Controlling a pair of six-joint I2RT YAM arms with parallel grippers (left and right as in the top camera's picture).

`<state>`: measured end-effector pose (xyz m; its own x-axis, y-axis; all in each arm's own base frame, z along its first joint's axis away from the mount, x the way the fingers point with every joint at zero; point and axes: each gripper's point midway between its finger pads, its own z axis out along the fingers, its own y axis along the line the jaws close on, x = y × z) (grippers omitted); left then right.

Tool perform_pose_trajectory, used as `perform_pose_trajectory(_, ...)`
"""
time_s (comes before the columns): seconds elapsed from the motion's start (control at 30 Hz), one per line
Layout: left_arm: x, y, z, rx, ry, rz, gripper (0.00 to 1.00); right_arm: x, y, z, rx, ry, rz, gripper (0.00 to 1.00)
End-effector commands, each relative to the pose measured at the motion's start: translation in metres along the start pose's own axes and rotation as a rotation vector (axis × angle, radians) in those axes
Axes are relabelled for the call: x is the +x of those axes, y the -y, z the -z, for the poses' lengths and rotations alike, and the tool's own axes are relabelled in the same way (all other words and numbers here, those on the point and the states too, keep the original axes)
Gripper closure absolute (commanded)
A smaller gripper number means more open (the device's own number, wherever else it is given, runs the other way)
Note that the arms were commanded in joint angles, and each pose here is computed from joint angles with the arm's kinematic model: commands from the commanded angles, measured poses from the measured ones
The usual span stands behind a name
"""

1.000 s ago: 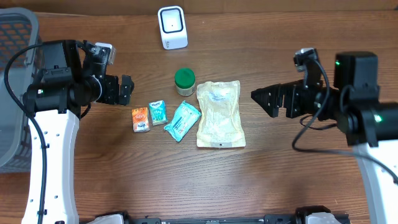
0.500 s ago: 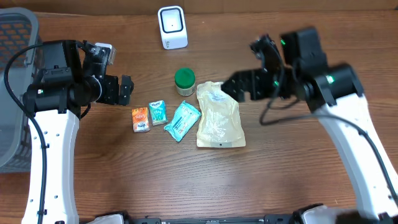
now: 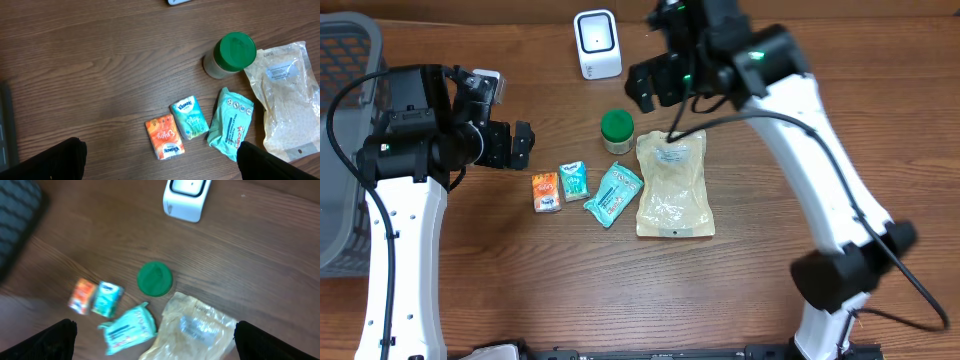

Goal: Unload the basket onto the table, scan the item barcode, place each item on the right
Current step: 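Swing the right gripper over to the green-capped jar, then grasp the green-capped jar with the right gripper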

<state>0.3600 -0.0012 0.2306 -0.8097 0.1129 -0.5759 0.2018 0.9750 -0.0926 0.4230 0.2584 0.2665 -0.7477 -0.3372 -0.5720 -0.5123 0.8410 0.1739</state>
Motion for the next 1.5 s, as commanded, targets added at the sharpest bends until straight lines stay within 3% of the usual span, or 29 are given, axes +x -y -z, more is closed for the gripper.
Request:
perform_pose_trajectory(0.0,-0.007,0.000,0.006,-0.005,0.025,-0.006,0.00,0.004,-0.008,-0.035,0.010,-0.044,0.195,0.00)
perform_pose_trajectory(0.27,-0.007,0.000,0.006,-0.005,0.025,-0.006,0.00,0.016,-0.015,-0.109,0.048,-0.109,0.371,0.00)
perform_pose_trajectory(0.63,-0.007,0.000,0.006,-0.005,0.025,-0.006,0.00,0.027,-0.012,-0.167,0.041,-0.128,0.383,0.00)
perform_pose_trajectory(1.47,-0.007,0.000,0.006,-0.005,0.025,-0.006,0.01,0.066,0.000,-0.210,0.023,-0.210,0.316,0.05)
